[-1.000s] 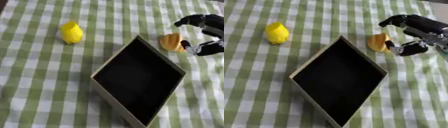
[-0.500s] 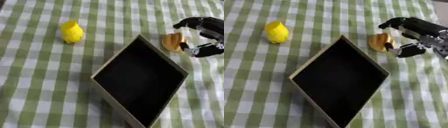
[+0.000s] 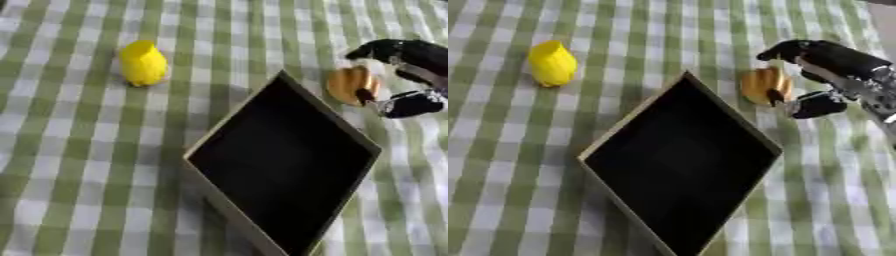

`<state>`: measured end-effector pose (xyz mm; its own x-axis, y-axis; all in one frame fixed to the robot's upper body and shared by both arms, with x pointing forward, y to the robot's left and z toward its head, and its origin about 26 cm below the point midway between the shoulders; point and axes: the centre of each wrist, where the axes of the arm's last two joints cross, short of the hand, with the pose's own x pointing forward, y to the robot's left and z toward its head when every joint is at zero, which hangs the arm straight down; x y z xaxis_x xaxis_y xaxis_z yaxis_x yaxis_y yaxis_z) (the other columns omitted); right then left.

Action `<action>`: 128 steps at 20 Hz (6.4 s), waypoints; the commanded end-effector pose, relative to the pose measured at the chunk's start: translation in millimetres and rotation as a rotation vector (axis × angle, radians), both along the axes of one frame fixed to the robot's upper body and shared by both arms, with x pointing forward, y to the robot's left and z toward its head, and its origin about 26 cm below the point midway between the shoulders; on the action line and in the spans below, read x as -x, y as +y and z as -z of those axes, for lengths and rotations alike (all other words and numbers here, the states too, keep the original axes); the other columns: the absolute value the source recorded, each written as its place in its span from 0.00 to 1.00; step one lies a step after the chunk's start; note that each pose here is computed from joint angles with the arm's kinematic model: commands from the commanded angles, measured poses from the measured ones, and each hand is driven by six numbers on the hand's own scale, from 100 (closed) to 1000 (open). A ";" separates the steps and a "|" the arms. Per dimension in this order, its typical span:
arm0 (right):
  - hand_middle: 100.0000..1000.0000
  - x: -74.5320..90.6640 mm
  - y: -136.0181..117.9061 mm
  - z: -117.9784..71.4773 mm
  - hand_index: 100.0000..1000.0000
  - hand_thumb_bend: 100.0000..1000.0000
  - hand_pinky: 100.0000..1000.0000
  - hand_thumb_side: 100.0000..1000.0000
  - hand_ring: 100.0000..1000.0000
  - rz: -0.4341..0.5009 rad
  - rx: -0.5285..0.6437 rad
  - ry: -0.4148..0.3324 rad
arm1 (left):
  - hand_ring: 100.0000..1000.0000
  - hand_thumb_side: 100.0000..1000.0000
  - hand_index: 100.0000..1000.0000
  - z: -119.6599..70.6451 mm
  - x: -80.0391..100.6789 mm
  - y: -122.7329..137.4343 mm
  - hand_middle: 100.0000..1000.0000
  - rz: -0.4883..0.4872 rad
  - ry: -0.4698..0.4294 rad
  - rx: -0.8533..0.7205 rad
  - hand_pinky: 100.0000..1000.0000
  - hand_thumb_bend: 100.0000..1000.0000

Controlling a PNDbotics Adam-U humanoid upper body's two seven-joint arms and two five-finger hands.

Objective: Pick up objects on the table and place them in the box.

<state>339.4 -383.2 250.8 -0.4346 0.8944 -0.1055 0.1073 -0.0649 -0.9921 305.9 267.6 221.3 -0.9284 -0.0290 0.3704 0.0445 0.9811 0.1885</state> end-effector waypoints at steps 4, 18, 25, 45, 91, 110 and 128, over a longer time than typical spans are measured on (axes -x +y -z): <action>0.83 0.3 -6.6 -8.2 0.93 0.06 0.94 0.28 0.94 0.038 0.053 -0.013 | 0.57 0.58 0.84 -5.1 2.8 0.2 0.65 -0.002 -0.017 -0.011 0.76 0.00; 0.68 -1.7 -7.3 -6.6 0.80 0.06 0.91 0.30 0.90 0.065 0.091 -0.016 | 0.56 0.58 0.84 -4.2 2.7 -0.7 0.65 -0.003 -0.015 -0.010 0.76 0.00; 0.37 -1.7 -4.5 -9.5 0.53 0.10 0.87 0.13 0.81 0.054 0.064 -0.087 | 0.56 0.58 0.84 -3.8 2.8 -0.3 0.65 -0.005 -0.014 -0.008 0.76 0.00; 0.16 13.7 13.1 -21.3 0.43 0.00 0.85 0.08 0.75 -0.067 -0.096 -0.229 | 0.56 0.58 0.84 -1.2 3.4 1.3 0.66 -0.005 0.010 0.009 0.76 0.00; 0.70 41.3 182.7 28.4 0.88 0.00 0.89 0.05 0.91 -0.692 0.138 -0.100 | 0.55 0.58 0.84 7.0 6.7 12.0 0.66 -0.058 0.027 0.055 0.76 0.00; 0.52 36.3 131.1 3.0 0.85 0.00 0.90 0.00 0.86 -0.736 -0.238 -0.263 | 0.56 0.57 0.84 1.0 5.2 8.6 0.66 -0.032 0.026 0.034 0.76 0.00; 0.51 100.0 11.7 100.9 0.77 0.00 0.89 0.00 0.82 -0.628 -0.849 -0.572 | 0.66 0.47 0.89 -113.3 4.5 14.5 0.71 -0.372 -0.141 -0.862 0.76 0.00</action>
